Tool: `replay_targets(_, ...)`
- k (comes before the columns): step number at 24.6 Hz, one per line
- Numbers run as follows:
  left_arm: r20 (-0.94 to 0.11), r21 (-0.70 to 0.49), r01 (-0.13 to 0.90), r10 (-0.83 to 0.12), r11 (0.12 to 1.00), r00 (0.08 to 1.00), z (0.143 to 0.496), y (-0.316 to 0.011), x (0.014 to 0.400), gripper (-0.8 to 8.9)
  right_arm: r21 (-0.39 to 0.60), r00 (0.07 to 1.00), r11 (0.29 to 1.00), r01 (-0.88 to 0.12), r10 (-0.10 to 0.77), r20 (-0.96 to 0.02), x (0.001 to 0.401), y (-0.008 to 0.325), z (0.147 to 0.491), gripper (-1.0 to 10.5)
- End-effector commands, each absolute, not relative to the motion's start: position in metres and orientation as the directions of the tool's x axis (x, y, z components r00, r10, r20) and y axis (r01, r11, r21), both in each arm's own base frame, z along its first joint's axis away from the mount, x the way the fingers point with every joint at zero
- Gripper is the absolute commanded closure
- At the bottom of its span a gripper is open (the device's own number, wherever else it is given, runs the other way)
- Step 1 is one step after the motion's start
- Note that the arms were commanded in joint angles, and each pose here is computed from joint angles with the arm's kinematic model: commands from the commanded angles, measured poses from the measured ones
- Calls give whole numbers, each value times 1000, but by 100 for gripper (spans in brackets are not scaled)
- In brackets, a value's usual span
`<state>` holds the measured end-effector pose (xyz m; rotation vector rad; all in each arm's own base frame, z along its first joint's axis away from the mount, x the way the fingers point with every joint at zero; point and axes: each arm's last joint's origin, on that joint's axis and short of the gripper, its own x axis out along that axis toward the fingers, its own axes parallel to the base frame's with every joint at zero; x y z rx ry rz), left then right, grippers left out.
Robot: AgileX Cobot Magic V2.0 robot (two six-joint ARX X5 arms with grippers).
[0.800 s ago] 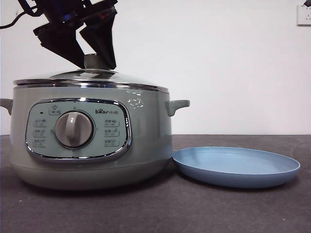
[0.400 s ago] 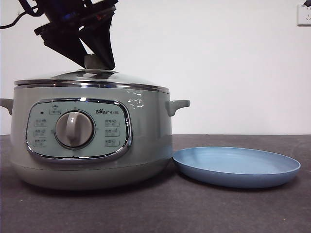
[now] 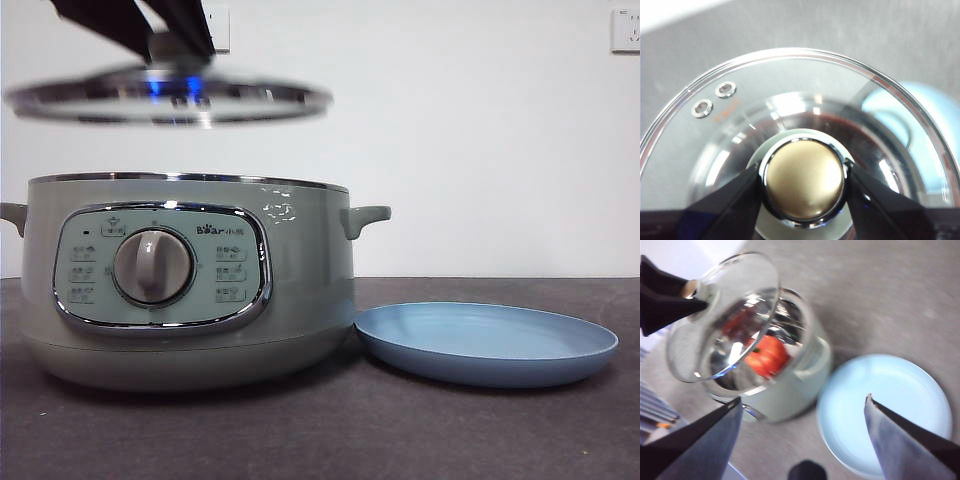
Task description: Take the pumpkin out from the steamer,put the pumpkin in the blue plate,close the lid
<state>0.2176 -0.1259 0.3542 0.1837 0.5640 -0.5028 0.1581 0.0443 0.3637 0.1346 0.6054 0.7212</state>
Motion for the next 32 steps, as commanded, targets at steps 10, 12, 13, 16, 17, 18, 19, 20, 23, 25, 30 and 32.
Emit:
replay_targets(10,-303,118,266,-221,957,927,410,-74,143,822,341,436,577,-742,802,-407,194,110,360,600)
replay_targets(12,-280,125,224,-183,967,943,414,-66,131,822,333,413,575,-747,794,-446,204,128,356,593)
replay_targets(13,-270,128,202,-162,971,949,415,-62,126,822,319,404,575,-753,787,-466,209,138,355,577)
replay_targets(16,-253,141,149,-110,979,961,418,-53,113,822,270,383,570,-776,766,-517,222,168,355,501)
replay_targets(17,-248,149,129,-90,980,965,418,-50,109,822,250,372,565,-787,757,-537,226,178,356,501)
replay_targets(18,-246,157,115,-74,981,967,418,-48,106,822,235,366,564,-792,746,-556,230,187,356,501)
replay_targets(19,-244,169,100,-57,980,968,419,-46,104,822,219,359,562,-797,734,-577,234,197,357,501)
replay_targets(20,-243,181,77,-31,980,969,418,-44,101,822,194,354,565,-802,711,-608,239,209,359,501)
replay_targets(23,-250,201,32,20,979,968,417,-39,96,822,132,344,573,-809,643,-684,252,237,361,501)
replay_targets(25,-273,215,35,26,976,962,415,-39,96,822,61,343,576,-815,565,-751,260,266,359,501)
replay_targets(30,-284,221,37,28,975,959,413,-39,95,822,-107,392,564,-819,413,-822,270,324,335,499)
replay_targets(32,-283,226,25,41,974,958,413,-38,95,822,-107,366,545,-831,393,-843,273,336,318,499)
